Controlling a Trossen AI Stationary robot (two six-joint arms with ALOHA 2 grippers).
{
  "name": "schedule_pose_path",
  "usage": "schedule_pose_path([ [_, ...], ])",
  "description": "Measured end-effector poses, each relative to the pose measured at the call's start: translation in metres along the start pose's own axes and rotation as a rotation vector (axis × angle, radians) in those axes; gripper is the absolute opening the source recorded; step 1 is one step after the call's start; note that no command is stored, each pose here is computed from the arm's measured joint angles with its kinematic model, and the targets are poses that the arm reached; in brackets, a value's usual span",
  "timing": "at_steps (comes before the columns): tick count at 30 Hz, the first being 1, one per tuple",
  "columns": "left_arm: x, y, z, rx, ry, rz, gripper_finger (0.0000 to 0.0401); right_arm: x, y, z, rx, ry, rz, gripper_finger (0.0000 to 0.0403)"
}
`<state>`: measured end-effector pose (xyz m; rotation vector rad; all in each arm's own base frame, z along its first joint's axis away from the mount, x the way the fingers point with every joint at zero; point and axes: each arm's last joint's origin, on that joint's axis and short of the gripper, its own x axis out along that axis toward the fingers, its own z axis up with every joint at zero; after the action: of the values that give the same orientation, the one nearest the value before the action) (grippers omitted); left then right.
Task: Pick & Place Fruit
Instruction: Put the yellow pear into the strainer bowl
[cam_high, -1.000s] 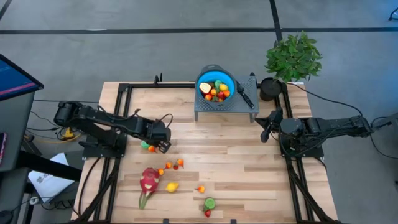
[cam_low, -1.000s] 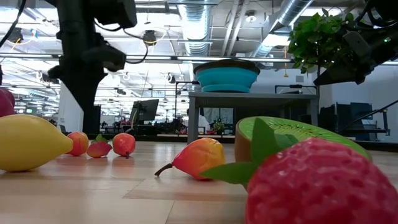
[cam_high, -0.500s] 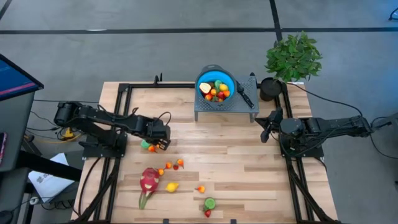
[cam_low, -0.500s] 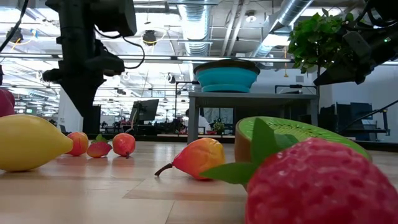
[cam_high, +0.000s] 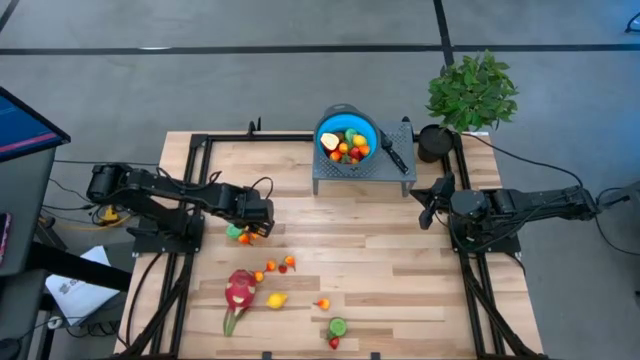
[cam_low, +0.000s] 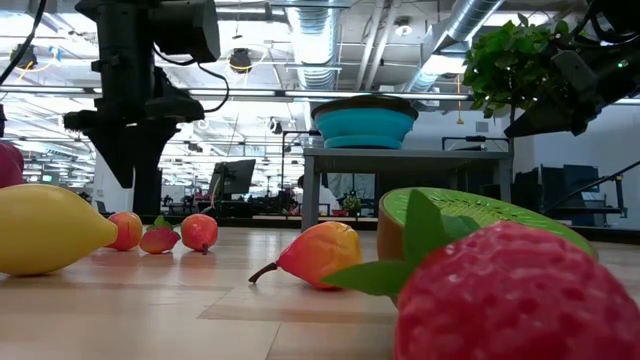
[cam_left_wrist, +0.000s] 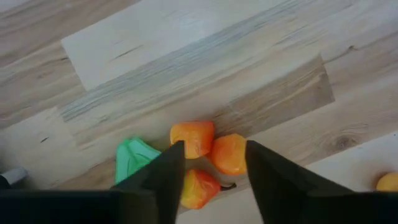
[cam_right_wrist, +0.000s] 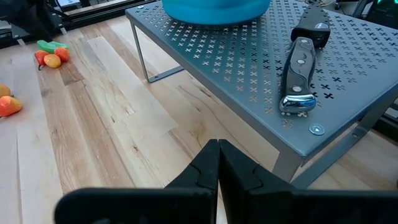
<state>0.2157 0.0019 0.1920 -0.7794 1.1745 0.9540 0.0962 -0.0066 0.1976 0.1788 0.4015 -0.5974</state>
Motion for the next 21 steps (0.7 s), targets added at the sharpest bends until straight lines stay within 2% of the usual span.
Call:
schedule_pose_path([
  [5, 0.0000, 0.0000, 0.0000, 0.000, 0.000, 0.000, 0.0231, 0.0000, 0.0000, 0.0000, 0.000, 0.000, 0.000, 0.0000],
  [10, 0.0000, 0.0000, 0.0000, 0.002, 0.000, 0.000, 0.0272, 0.0000, 0.0000, 0.0000, 0.000, 0.000, 0.000, 0.0000],
  [14, 0.0000, 0.0000, 0.0003, 0.026, -0.015, 0.006, 0.0284, 0.0000, 0.0000, 0.0000, 0.000, 0.000, 0.000, 0.0000],
  [21, -0.0004, -0.0005, -0.0009, 0.044, -0.028, 0.010, 0.0280, 0.0000, 0.0000, 0.0000, 0.000, 0.000, 0.000, 0.0000],
])
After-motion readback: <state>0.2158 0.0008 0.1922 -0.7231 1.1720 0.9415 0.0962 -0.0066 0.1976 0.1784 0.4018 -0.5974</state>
